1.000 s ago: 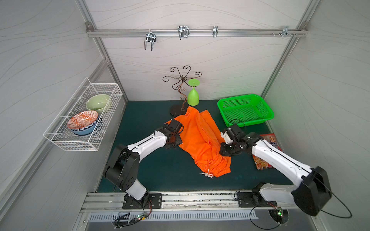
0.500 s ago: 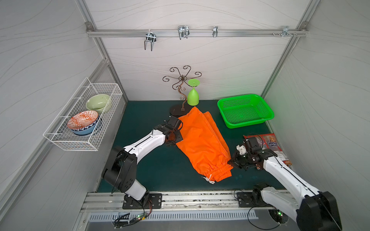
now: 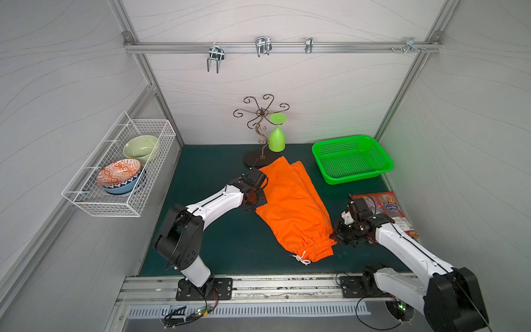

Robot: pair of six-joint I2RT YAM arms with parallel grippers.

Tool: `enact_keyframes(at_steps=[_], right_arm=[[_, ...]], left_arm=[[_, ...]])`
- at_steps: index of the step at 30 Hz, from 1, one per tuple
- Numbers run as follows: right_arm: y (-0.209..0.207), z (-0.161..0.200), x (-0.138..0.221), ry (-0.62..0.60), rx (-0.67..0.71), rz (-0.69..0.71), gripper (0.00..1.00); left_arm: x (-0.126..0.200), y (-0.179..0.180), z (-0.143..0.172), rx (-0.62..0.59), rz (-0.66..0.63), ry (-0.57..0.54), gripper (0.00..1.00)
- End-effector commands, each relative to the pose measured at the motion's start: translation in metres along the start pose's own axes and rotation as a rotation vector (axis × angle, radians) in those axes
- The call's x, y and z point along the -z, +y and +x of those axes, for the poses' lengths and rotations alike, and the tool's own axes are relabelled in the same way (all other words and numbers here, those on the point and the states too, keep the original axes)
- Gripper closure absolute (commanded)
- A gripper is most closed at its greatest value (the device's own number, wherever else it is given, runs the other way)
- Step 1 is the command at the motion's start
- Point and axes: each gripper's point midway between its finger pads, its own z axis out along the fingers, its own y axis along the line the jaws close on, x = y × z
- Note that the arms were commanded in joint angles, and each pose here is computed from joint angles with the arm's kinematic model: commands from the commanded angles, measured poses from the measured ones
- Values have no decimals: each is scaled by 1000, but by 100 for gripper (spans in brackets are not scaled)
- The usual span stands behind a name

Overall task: Roll up the shorts
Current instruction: Fold the shorts at the center of the board.

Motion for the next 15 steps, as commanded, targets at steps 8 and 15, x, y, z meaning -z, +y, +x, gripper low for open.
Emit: enact_keyframes(at_steps=[8,15], right_arm=[[6,17,-15,66,32,-3,99],[11,40,-38,91,72,31,99]], left_arm=[[-54,10,-4,-4,-147,38,50],[-74,43,-30,60,-268,29,59]])
